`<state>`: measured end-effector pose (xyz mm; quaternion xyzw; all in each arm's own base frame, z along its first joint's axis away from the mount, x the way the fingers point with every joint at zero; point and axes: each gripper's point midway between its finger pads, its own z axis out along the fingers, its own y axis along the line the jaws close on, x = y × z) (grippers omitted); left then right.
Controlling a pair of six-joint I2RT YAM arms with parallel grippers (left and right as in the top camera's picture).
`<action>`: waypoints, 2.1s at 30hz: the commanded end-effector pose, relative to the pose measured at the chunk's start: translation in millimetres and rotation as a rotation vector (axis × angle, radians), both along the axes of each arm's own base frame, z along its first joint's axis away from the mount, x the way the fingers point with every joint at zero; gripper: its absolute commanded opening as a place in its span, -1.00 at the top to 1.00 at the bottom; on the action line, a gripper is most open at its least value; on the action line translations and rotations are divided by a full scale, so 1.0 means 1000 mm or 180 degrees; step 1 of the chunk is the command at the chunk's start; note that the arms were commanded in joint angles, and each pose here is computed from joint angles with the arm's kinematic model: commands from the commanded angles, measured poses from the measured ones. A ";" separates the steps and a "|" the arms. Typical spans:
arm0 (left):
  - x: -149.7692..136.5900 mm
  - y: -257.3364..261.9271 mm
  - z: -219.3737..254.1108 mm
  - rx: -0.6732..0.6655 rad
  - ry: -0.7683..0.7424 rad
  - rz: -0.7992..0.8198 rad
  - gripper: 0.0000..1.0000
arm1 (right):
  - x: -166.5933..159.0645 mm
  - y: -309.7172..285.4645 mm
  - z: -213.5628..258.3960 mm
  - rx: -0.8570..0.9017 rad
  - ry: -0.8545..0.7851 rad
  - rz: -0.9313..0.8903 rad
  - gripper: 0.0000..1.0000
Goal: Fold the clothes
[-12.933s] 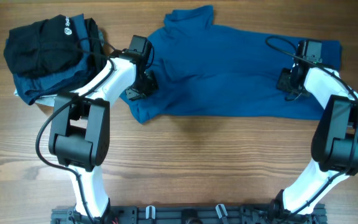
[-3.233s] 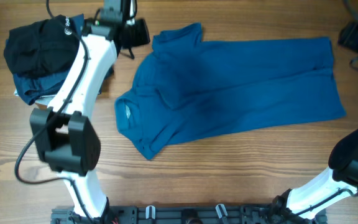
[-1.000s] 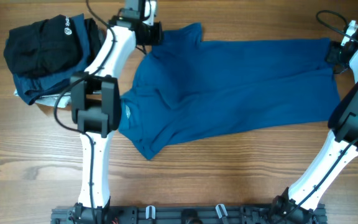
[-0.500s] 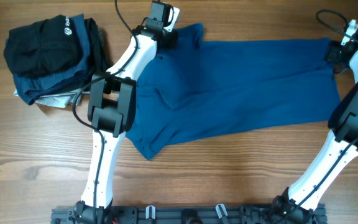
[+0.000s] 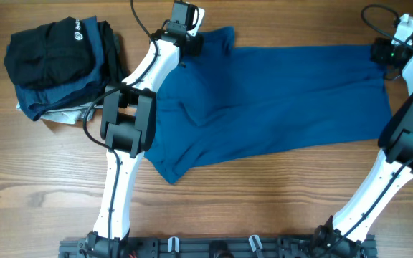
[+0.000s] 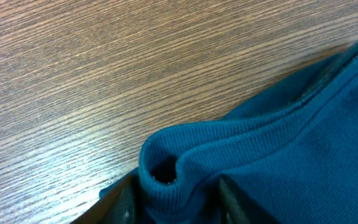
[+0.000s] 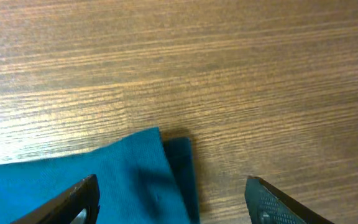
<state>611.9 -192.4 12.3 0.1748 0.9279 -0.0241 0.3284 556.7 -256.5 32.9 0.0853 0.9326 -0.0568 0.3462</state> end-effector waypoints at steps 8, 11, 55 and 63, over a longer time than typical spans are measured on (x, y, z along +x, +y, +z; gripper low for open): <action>0.003 0.006 -0.010 0.0070 0.0008 0.0024 0.38 | 0.005 0.029 -0.059 0.0163 0.0201 0.0139 0.43; 0.003 0.006 -0.010 0.0067 -0.0002 0.0024 0.74 | 0.009 0.036 -0.058 0.0188 0.0173 0.0136 0.91; -0.260 0.020 0.193 0.0214 0.1718 0.0751 0.92 | -0.092 0.069 0.086 0.0402 0.0729 0.0680 0.91; -0.293 0.037 0.143 0.0518 0.2275 0.1037 0.92 | -0.128 0.052 0.048 0.0259 0.1285 0.0217 0.92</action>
